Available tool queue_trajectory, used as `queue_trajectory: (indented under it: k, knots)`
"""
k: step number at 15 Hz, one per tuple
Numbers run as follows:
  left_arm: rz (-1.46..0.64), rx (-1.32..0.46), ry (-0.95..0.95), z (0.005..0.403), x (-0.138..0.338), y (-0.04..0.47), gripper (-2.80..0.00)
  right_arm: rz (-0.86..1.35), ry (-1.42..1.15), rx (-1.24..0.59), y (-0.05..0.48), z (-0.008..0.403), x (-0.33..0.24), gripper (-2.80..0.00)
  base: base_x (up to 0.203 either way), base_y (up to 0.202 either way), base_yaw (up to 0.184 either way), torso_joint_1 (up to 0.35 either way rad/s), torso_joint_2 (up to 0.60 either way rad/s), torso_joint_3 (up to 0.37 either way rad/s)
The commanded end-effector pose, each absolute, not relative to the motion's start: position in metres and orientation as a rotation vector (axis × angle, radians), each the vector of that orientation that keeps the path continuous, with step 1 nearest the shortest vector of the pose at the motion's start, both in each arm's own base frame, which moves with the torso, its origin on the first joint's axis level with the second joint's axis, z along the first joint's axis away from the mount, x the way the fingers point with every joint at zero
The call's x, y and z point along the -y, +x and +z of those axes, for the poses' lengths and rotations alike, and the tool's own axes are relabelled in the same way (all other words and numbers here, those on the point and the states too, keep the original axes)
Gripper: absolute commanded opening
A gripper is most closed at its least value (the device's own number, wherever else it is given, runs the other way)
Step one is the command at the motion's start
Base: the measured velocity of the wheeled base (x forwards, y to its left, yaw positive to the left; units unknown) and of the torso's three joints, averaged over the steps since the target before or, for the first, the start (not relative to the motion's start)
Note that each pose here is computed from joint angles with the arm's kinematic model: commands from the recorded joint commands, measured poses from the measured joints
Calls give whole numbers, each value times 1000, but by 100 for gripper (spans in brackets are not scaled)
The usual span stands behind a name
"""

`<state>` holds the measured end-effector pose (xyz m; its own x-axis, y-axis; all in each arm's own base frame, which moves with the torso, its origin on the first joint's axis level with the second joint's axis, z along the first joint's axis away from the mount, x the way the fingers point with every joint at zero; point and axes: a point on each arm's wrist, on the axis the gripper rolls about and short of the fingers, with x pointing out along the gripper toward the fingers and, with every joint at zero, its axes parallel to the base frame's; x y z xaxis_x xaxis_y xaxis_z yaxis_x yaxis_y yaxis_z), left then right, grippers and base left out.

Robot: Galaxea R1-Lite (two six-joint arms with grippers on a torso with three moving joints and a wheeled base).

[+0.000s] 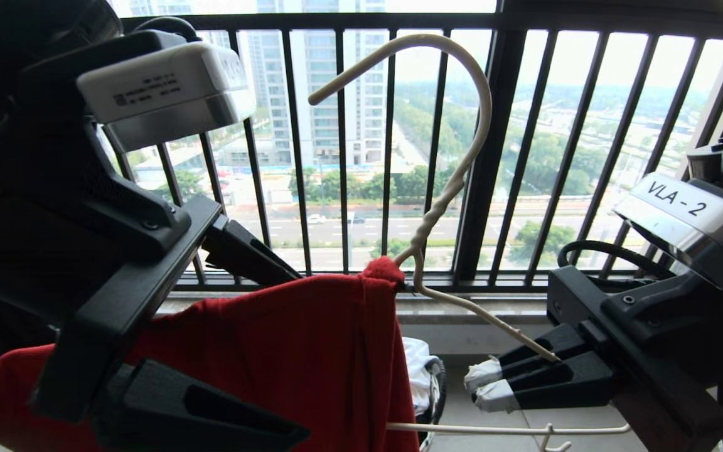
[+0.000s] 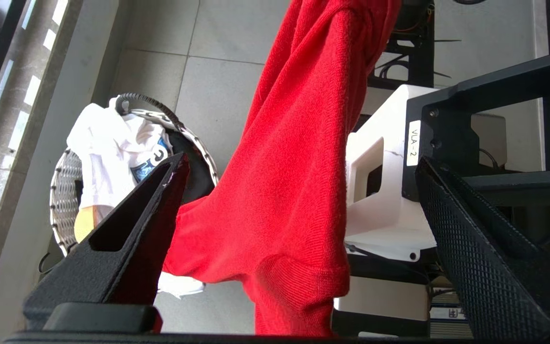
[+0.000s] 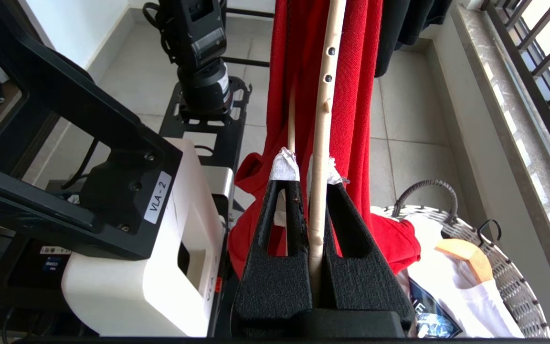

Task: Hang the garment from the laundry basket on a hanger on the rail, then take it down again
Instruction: Hang the clothes on the clothes rack

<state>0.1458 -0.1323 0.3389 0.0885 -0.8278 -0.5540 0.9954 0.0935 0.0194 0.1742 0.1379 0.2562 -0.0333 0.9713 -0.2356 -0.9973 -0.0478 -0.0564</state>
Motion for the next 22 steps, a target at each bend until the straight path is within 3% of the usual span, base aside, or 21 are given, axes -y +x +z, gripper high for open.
queue_trajectory:
  k: [1,4,5,21,22]
  knots:
    - [-1430,-468,440,338,134,147,0,1607,-236,-132,174,257,-137,-280,0,0,0,0,0,0]
    - [-1436,-471,441,337,136,147,0,1604,-236,-132,175,257,-137,-280,0,0,0,0,0,0]
    - [-1435,-474,440,337,136,147,-280,1603,-236,-131,175,257,-137,-280,0,0,0,0,0,0]
    - [-1439,-476,441,334,137,148,-280,1598,-229,-130,177,257,-138,-280,0,0,0,0,0,0]
    - [-1439,-477,441,334,137,148,-280,1598,-229,-130,177,257,-138,0,0,0,0,0,0,0]
